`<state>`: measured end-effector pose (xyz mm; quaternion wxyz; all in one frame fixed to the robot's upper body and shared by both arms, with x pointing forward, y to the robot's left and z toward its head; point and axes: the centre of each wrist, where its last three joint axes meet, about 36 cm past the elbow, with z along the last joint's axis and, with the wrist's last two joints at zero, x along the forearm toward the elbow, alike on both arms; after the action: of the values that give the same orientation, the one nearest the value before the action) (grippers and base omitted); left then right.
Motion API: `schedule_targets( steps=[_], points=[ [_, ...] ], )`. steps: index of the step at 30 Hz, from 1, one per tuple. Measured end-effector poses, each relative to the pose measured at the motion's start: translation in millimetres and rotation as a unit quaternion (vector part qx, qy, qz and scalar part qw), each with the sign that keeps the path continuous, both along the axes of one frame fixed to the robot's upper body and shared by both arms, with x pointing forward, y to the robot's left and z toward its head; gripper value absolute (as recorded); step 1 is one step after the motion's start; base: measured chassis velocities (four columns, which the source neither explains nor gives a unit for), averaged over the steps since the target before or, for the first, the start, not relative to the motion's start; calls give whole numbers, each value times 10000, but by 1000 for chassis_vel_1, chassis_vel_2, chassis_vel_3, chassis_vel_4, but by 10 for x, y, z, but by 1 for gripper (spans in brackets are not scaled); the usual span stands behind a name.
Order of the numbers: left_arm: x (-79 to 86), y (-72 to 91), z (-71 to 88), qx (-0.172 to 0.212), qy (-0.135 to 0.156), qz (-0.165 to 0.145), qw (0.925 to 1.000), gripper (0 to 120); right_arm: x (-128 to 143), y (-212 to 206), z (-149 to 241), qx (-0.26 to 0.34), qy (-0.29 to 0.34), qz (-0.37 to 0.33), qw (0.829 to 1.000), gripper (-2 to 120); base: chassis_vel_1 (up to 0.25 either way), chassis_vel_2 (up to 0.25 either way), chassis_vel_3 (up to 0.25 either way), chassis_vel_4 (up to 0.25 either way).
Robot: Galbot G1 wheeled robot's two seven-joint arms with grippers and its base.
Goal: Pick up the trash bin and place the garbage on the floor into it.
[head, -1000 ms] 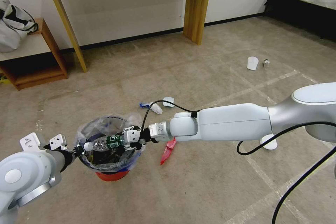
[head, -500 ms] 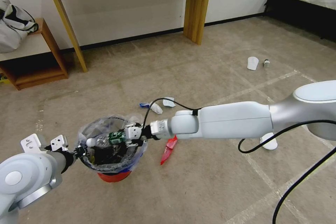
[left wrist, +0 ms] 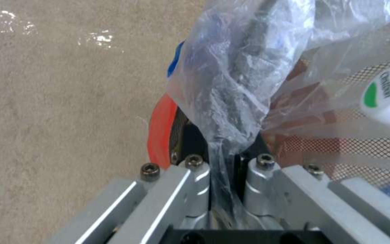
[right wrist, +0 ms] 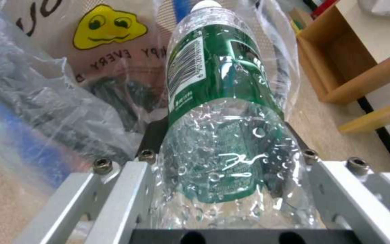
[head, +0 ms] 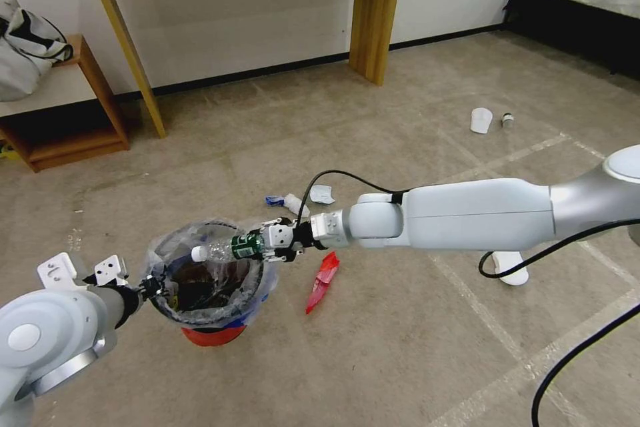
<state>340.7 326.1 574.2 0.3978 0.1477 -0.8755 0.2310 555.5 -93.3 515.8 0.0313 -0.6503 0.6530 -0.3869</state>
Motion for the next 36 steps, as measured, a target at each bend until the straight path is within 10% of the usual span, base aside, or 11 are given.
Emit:
schedule_targets(
  steps=[36],
  points=[
    [-8, -20, 16, 152, -68, -110, 9998, 4, 48, 541, 271, -705, -376, 517, 9955, 34, 0, 0, 0, 0]
  ],
)
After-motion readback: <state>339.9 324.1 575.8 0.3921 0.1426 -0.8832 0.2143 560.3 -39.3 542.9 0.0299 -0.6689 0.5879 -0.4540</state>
